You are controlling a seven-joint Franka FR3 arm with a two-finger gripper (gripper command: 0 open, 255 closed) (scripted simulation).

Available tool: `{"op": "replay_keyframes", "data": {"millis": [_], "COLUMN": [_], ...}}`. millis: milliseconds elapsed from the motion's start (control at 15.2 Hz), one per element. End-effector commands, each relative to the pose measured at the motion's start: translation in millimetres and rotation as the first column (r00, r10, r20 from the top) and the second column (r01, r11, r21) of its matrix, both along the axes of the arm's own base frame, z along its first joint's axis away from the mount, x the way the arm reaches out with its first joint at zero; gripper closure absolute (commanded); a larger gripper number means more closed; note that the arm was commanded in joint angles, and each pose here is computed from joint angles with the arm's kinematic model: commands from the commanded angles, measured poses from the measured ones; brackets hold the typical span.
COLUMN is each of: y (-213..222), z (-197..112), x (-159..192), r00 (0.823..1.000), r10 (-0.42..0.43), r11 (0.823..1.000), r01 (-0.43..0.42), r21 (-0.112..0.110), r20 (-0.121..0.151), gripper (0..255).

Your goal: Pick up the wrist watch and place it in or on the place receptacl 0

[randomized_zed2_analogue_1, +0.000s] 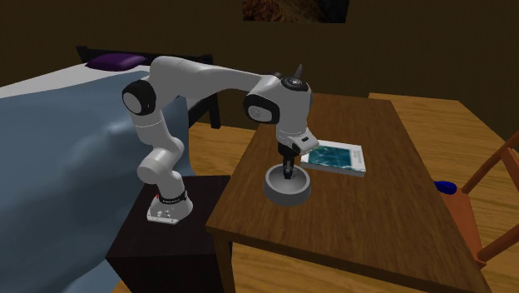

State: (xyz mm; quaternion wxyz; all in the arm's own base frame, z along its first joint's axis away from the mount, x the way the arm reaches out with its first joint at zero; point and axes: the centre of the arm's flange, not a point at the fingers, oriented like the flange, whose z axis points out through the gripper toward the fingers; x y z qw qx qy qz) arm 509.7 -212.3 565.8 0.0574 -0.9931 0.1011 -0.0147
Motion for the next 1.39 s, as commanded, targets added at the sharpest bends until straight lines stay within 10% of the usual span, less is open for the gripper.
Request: {"op": "replay_keyframes", "data": {"millis": [0, 132, 198, 1320], "y": [0, 0, 0, -6], "z": [0, 0, 0, 49], "x": [0, 0, 0, -2], "r00": [1.000, 1.000, 1.000, 1.000], "r10": [0.000, 0.000, 0.000, 0.000], "r11": [1.000, 1.000, 1.000, 1.000], "r01": [0.000, 0.000, 0.000, 0.000], "r21": [0.000, 0.000, 0.000, 0.000], "r20": [0.000, 0.000, 0.000, 0.000], "gripper": [255, 255, 0, 0]}}
